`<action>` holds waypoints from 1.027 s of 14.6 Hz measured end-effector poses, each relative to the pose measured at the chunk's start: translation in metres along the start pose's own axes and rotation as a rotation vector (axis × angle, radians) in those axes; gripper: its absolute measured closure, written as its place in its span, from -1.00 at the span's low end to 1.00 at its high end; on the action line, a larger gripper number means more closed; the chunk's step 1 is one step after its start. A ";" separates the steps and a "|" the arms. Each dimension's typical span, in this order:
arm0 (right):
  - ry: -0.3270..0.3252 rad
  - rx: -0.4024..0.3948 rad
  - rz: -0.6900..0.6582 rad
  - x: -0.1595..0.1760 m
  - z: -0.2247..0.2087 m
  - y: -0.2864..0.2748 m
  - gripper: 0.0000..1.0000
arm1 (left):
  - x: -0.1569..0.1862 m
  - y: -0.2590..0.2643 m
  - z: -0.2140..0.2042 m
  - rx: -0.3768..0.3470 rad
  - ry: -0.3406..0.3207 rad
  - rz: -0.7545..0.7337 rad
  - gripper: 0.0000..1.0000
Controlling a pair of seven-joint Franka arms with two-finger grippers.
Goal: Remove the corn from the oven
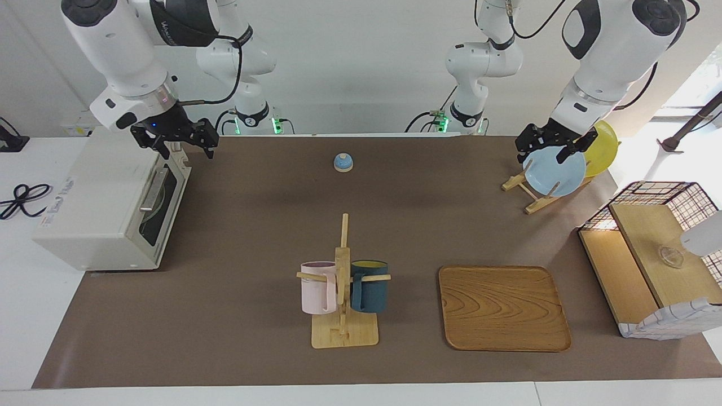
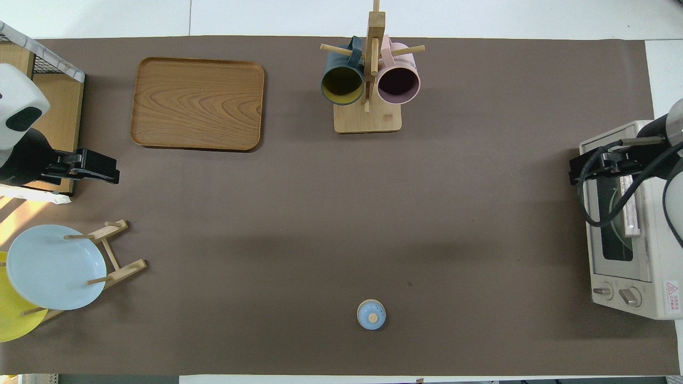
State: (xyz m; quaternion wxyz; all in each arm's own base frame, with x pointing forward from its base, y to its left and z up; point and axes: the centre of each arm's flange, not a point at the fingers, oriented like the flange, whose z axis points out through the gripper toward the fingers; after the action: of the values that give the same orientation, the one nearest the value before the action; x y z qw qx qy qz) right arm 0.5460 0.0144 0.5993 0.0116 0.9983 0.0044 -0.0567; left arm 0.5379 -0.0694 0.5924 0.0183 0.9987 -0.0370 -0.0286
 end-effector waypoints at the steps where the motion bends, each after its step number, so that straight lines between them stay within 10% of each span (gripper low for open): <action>1: 0.000 0.000 0.000 0.000 0.000 0.000 -1.00 | 0.000 0.000 0.000 0.000 0.000 0.000 -1.00; 12: 0.008 -0.001 -0.001 0.003 0.006 0.000 -1.00 | 0.000 0.000 0.000 0.000 0.000 0.000 -1.00; 15: -0.003 -0.004 0.007 0.001 0.020 0.004 -0.42 | 0.000 0.000 0.000 0.000 0.000 0.000 -1.00</action>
State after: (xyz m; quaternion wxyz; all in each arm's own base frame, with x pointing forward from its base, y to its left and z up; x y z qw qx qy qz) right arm 0.5453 0.0096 0.5796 0.0139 0.9982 0.0011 -0.0581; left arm 0.5379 -0.0694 0.5924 0.0183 0.9987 -0.0370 -0.0286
